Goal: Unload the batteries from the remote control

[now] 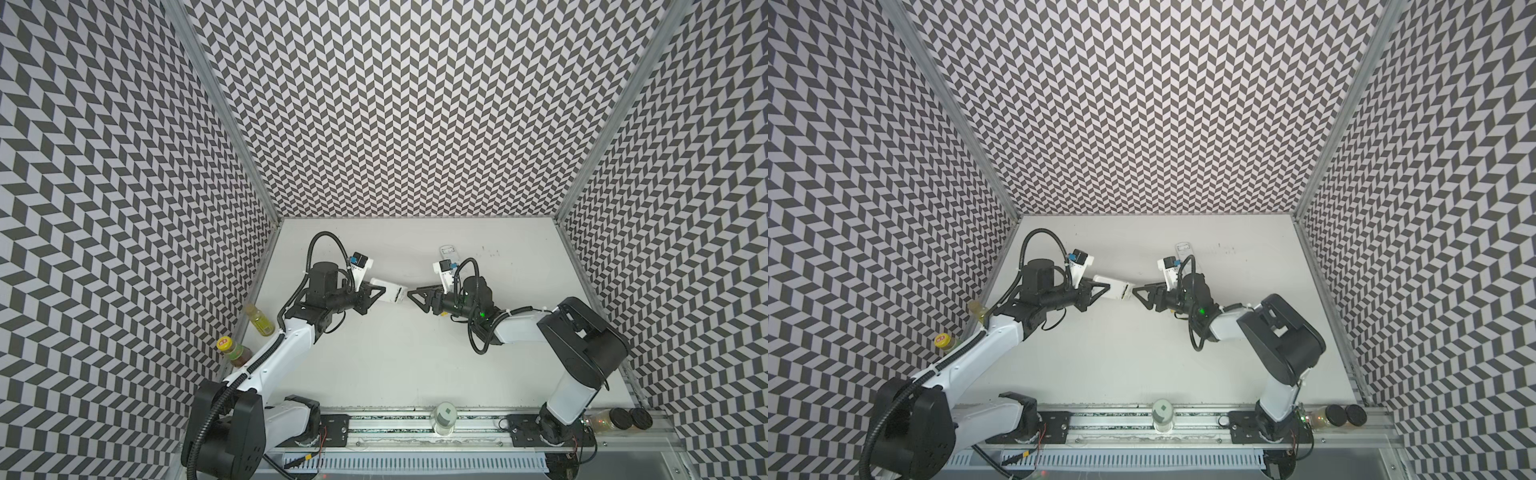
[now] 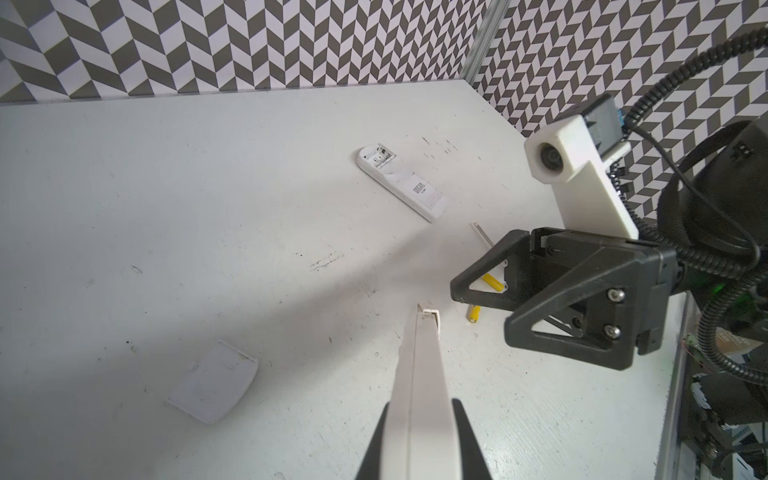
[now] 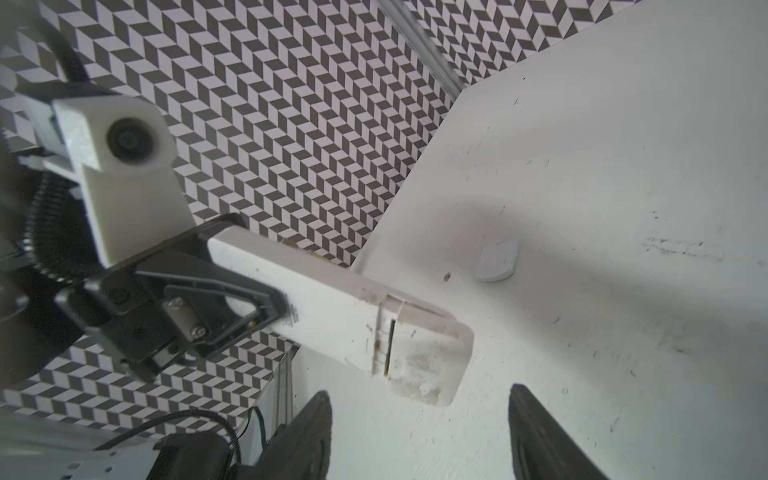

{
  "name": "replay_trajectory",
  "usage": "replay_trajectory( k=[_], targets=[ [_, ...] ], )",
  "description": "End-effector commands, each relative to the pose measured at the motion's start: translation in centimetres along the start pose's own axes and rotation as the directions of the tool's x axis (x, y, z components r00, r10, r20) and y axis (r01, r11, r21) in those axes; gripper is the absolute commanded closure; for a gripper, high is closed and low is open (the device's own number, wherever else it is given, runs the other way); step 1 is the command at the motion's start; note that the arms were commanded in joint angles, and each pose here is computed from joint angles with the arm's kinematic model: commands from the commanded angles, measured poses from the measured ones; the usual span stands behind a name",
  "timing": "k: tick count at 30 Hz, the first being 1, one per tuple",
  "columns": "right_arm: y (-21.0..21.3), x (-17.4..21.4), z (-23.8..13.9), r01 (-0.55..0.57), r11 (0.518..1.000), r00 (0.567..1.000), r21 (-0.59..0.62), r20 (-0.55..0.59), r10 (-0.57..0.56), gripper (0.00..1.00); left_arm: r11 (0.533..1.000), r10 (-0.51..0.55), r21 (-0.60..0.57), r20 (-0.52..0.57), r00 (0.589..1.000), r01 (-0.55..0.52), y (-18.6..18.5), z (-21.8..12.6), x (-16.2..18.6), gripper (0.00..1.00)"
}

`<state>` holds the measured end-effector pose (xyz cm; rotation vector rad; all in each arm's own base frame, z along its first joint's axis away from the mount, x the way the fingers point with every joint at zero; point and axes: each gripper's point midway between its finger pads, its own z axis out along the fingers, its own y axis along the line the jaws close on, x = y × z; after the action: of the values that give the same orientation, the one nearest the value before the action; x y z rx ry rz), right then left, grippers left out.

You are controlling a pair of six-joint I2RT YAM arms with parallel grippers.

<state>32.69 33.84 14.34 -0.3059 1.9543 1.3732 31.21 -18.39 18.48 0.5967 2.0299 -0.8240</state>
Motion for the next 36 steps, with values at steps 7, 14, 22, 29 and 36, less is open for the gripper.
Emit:
replay_trajectory(
  k=[7, 14, 22, 29, 36],
  targets=[
    [-0.8, 0.6, 4.6, -0.018, 1.000, 0.999, 0.020, -0.041, 0.019, 0.33, 0.997, 0.043, -0.070, 0.045, 0.998, -0.039, 1.0, -0.7, -1.6, 1.00],
    [-2.2, 1.2, 5.5, -0.020, 0.999, 0.998, 0.048, -0.058, 0.023, 0.43, 0.996, 0.048, -0.083, 0.050, 0.998, -0.044, 1.2, -0.9, -1.9, 1.00],
    [-4.2, 1.6, 5.8, -0.027, 0.996, 0.997, 0.082, -0.069, 0.033, 0.47, 0.983, 0.068, -0.177, 0.059, 0.996, -0.056, 2.9, -1.7, -2.4, 1.00],
    [-4.5, 0.9, 5.4, -0.020, 0.995, 0.998, 0.094, -0.062, 0.025, 0.51, 0.972, 0.085, -0.224, 0.062, 0.994, -0.069, 3.6, -2.2, -3.0, 1.00],
    [-5.1, 2.0, 3.9, 0.016, 0.987, 0.994, 0.160, -0.111, 0.002, 0.67, 0.977, 0.096, -0.198, 0.057, 0.994, -0.083, 3.1, -2.2, -3.3, 1.00]
  ],
)
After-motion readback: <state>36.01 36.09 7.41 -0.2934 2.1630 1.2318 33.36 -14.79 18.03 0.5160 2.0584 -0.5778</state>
